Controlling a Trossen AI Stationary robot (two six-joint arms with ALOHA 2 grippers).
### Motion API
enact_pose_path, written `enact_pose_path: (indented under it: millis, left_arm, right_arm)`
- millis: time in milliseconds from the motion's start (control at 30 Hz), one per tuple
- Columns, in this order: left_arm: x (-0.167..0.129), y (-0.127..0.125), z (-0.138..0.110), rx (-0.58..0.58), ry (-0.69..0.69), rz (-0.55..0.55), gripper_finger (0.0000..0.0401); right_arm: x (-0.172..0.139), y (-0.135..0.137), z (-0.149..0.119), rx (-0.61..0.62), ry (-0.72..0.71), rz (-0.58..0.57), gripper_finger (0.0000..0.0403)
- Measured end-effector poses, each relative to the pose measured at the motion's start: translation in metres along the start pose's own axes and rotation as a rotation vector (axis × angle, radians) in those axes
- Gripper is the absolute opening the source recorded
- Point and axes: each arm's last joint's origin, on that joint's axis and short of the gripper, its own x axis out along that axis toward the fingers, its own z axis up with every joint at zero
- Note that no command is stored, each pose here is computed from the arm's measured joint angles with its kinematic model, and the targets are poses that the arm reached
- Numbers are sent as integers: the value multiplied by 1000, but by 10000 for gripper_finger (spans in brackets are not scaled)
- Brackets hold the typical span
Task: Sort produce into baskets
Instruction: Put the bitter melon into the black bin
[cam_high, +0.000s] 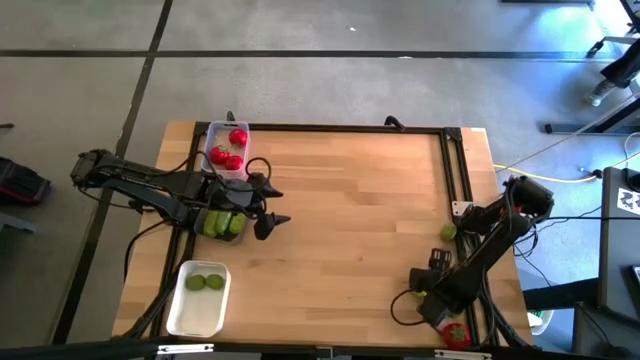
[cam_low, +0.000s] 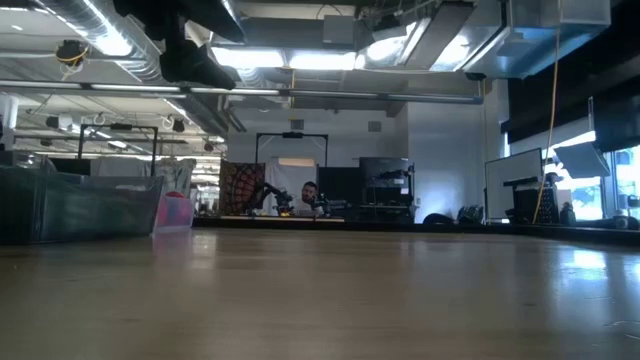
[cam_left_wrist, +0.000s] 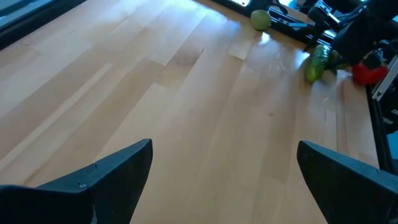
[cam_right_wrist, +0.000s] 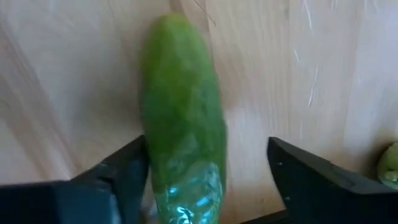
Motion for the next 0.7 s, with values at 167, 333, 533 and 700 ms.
enact_pose_path:
  millis: [167,333,533,700]
  left_arm:
    - [0,1,0,0,-10,17,392]
    - [0,1,-1,5,-1,25,392]
    - [1,3,-1,85,-16,92,392]
    - [1,1,-1,98,-27,77,392]
  right_arm:
    - [2,0,1,-15,-8,-14,171]
    - [1,-1,1,-62,-36,-33,61]
    - [-3,-5,7,-78,-109,-50,31]
    - [-13,-14,14,-41,-180,-38,56]
